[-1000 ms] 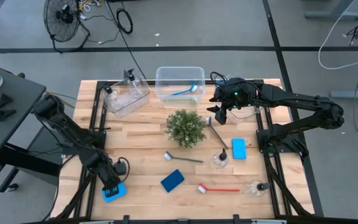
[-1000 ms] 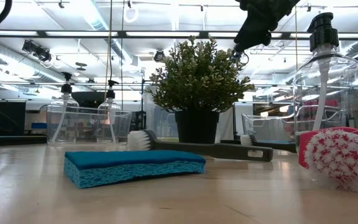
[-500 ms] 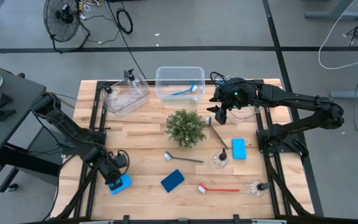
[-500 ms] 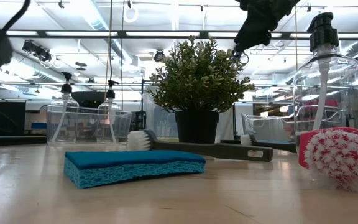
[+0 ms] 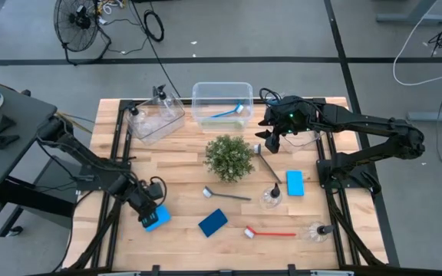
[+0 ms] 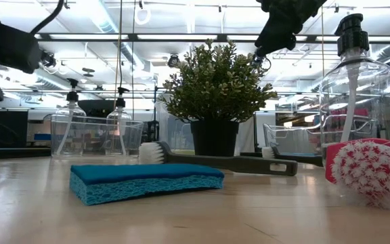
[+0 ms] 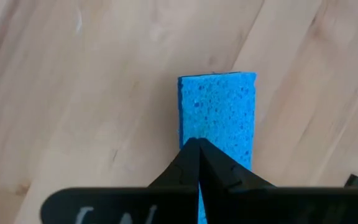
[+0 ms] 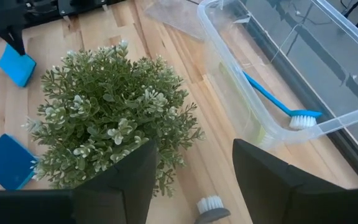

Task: Pick & Place Kitchen Sink Supplies
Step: Put the blue sponge into the right transparent bin

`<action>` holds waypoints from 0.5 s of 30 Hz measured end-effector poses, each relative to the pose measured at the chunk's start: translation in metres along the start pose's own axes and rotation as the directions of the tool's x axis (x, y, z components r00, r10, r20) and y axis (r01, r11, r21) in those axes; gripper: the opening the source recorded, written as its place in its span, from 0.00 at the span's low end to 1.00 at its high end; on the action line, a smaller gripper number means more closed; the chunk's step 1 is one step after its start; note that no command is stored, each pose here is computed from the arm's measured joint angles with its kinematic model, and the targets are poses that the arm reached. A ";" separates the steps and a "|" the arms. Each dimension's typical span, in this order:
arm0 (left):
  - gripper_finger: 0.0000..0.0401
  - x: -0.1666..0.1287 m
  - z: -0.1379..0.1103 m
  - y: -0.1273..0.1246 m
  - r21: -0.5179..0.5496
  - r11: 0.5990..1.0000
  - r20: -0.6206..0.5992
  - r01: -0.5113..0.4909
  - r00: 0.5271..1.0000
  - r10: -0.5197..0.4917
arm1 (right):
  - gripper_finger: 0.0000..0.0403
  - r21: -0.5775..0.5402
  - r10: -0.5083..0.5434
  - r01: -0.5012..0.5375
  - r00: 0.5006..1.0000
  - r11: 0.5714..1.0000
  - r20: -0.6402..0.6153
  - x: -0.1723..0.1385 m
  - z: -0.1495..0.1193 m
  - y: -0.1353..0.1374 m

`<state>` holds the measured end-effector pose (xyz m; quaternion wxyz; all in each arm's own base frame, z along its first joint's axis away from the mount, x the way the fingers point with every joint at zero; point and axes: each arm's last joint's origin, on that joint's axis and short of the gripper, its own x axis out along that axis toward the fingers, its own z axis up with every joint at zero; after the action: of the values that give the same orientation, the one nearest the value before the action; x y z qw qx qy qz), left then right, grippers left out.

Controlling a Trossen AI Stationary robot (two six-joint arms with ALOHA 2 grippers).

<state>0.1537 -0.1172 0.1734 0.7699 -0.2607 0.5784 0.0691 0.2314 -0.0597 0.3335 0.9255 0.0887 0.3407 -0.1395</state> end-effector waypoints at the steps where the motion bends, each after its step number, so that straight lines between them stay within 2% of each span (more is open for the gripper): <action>1: 0.00 -0.001 0.001 0.000 0.008 1.000 0.006 0.000 1.000 0.000 | 0.53 0.000 0.000 0.000 1.000 1.000 0.000 0.000 0.000 0.000; 4: 0.00 -0.008 0.008 -0.003 0.030 0.999 0.037 0.010 0.999 -0.011 | 0.53 0.001 0.000 0.000 1.000 1.000 0.000 0.000 0.000 0.000; 9: 0.00 -0.017 0.015 -0.001 0.064 0.997 0.042 -0.042 0.998 0.040 | 0.53 0.001 0.000 0.000 1.000 1.000 0.000 0.000 0.000 0.000; 15: 0.00 -0.018 0.020 0.001 0.075 0.996 0.044 -0.043 0.998 0.040 | 0.53 -0.006 0.000 0.000 1.000 1.000 0.001 0.000 0.000 0.000</action>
<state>0.1646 -0.1036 0.1935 0.7897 -0.2175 0.5695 0.0685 0.2314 -0.0598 0.3335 0.9259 0.0860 0.3408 -0.1386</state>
